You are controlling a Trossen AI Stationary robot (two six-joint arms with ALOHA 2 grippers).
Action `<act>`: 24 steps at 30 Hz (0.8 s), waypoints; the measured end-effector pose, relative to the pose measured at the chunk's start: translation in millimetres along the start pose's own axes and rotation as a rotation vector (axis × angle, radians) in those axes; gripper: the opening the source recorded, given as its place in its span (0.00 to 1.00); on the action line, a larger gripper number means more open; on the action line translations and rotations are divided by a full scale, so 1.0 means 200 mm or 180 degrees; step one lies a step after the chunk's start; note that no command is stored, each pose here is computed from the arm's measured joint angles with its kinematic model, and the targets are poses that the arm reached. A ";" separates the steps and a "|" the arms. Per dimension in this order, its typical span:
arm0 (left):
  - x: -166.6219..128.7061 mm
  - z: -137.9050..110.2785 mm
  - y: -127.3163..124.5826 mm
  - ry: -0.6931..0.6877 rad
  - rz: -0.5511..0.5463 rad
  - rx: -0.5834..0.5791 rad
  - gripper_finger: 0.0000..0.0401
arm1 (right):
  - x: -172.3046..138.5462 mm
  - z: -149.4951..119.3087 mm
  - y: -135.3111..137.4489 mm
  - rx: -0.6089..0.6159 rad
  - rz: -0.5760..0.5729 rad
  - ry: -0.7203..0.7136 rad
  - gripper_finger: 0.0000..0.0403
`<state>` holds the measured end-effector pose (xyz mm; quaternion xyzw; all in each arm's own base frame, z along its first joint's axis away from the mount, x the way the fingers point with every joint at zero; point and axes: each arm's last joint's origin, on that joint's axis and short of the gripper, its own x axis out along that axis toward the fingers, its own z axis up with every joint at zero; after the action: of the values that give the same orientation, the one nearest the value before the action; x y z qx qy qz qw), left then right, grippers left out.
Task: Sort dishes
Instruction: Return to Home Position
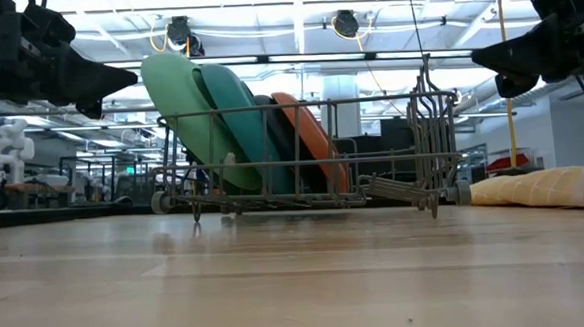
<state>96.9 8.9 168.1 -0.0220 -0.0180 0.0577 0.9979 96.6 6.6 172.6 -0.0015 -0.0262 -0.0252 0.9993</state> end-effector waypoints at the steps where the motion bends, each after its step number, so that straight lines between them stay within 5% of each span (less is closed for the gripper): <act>1: 0.00 0.00 0.00 0.0002 0.0000 -0.0001 0.00 | 0.00 0.00 0.00 0.0001 -0.0049 -0.0010 0.01; 24: 0.00 0.00 0.00 0.0002 -0.0001 -0.0004 0.00 | 0.00 0.00 0.00 -0.0002 -0.0038 -0.0002 0.02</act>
<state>96.9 8.9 168.0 -0.0226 -0.0176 0.0576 0.9979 96.5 6.3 172.6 -0.0016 -0.0265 -0.0312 0.9992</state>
